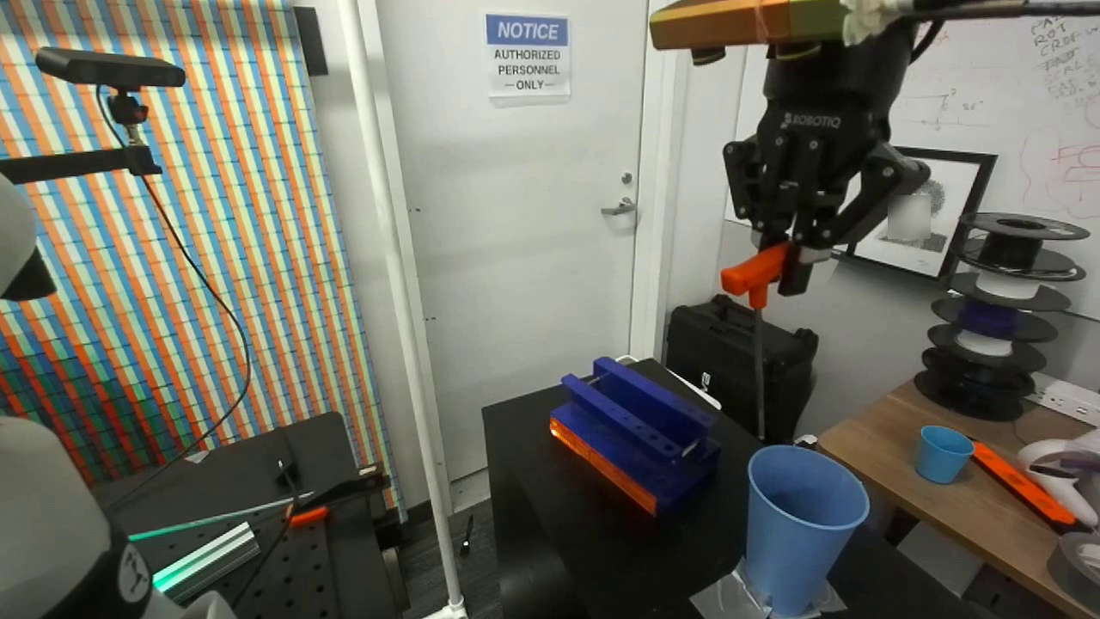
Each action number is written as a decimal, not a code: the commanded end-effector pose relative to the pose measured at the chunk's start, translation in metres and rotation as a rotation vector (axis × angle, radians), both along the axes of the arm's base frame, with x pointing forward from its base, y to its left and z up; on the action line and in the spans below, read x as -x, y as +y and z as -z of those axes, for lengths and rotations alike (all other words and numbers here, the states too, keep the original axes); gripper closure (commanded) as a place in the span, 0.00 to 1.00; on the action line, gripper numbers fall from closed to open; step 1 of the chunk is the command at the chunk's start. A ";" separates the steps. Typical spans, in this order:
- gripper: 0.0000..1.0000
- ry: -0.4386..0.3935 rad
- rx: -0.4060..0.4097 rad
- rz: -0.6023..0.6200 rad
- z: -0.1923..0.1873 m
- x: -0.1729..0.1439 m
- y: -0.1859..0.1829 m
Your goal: Put the red object in the cup
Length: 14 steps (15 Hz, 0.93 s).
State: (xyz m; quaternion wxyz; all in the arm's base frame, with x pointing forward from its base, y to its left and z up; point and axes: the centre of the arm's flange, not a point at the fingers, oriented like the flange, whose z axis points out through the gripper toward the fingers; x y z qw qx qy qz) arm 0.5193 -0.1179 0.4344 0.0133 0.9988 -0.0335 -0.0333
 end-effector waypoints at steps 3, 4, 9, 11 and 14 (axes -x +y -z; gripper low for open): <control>0.87 -0.056 -0.014 0.044 0.036 -0.034 -0.019; 0.87 -0.050 -0.026 0.046 0.046 -0.039 -0.019; 0.86 0.051 -0.116 0.082 0.126 -0.052 -0.019; 0.86 0.087 -0.133 0.094 0.146 -0.050 -0.022; 0.47 0.106 -0.168 0.119 0.151 -0.044 -0.027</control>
